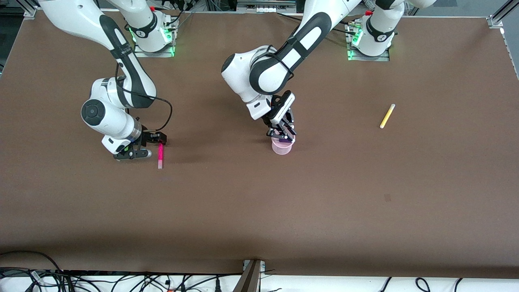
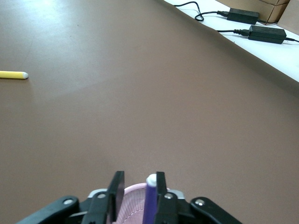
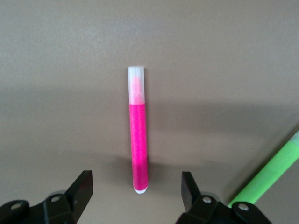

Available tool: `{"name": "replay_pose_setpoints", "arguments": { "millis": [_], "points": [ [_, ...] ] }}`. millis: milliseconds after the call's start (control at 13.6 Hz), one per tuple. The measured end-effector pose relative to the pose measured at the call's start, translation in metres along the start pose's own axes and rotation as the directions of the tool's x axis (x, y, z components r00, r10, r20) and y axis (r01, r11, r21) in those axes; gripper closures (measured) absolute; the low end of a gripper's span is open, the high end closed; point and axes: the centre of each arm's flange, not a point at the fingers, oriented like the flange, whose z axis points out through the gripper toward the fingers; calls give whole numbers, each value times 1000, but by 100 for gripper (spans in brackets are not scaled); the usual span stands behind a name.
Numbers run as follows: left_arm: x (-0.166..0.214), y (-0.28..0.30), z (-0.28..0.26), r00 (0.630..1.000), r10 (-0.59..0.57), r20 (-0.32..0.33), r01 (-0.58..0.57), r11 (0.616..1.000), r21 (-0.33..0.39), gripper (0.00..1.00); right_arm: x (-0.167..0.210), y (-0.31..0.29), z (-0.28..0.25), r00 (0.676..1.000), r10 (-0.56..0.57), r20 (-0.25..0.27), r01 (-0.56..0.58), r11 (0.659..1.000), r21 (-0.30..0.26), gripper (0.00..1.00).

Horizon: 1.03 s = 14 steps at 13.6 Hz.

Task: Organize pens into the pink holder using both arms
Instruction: 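Grasp the pink marker with the right gripper while the left gripper withdraws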

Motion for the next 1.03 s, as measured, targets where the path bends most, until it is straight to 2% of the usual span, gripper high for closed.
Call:
{"name": "replay_pose_setpoints", "arguments": {
  "millis": [73, 147, 220, 440, 513, 880, 953, 1027],
  "points": [
    [1, 1, 0, 1000, -2, -1, 2, 1000, 0, 50, -3, 1, 4, 1000, 5, 0, -5, 1000, 2, 19],
    [4, 2, 0, 1000, -8, -3, 8, 1000, 0, 39, -5, 1, 8, 1000, 7, 2, -7, 1000, 2, 19],
    [10, 7, -1, 1000, -19, -6, 19, 1000, -1, 31, -6, 2, 11, 1000, 9, -2, -9, 1000, 1, 28],
    [66, 33, -23, 998, -62, -5, 62, 998, -1, 31, -11, 4, 23, 1000, 12, -5, -12, 1000, -1, 33],
    [95, 42, -30, 998, -66, 24, 65, 998, 7, 31, -12, 4, 27, 1000, 13, -2, -13, 1000, -1, 37],
    [257, 54, -32, 970, -65, 234, 49, 996, 75, 28, -13, 0, 33, 1000, 8, -2, -8, 1000, 1, 39],
    [285, 51, -26, 960, -51, 276, 29, 996, 83, 24, -13, 0, 34, 1000, 8, -1, -8, 1000, 1, 49],
    [310, 49, -18, 948, -31, 317, 3, 996, 87, 24, -13, 0, 35, 1000, 8, -1, -8, 1000, 1, 58]
  ]
}}
